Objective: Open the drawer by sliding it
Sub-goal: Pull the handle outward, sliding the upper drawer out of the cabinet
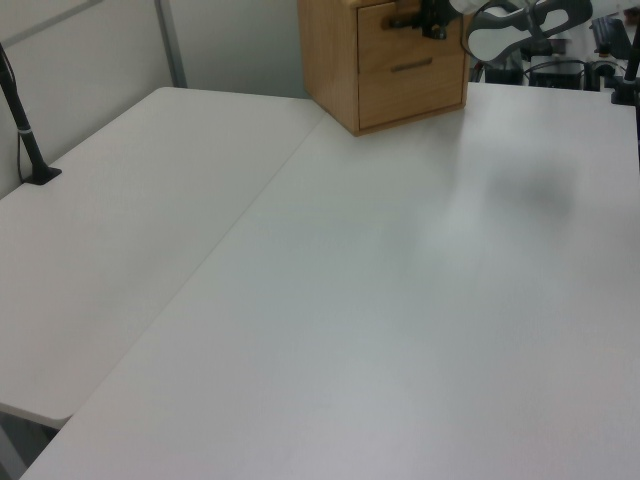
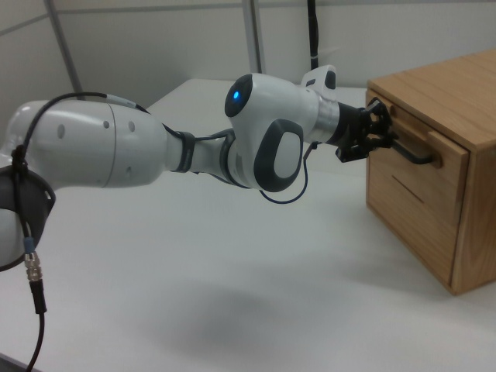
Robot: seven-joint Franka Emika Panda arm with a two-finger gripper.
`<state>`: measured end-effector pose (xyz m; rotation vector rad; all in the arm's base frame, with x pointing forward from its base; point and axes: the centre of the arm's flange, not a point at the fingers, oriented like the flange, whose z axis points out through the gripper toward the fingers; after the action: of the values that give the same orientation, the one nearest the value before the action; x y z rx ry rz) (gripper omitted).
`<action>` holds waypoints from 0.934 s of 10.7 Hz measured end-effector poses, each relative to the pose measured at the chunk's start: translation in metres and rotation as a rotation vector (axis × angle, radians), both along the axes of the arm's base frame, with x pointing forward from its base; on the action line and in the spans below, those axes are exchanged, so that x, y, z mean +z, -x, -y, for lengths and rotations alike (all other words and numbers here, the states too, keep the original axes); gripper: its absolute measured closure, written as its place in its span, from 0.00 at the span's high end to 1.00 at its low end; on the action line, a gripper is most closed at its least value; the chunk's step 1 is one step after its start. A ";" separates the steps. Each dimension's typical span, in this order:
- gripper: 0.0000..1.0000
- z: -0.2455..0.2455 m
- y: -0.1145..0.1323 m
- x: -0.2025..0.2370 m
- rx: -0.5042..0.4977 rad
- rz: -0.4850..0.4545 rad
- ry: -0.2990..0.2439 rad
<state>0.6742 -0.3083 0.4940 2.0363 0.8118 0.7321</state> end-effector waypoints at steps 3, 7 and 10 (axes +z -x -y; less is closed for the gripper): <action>0.20 -0.015 0.022 0.005 0.006 -0.017 -0.035; 0.20 -0.047 0.069 0.013 0.020 -0.057 -0.101; 0.20 -0.068 0.106 0.032 -0.003 -0.173 -0.178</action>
<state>0.5677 -0.2400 0.5262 2.2848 0.8671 0.6527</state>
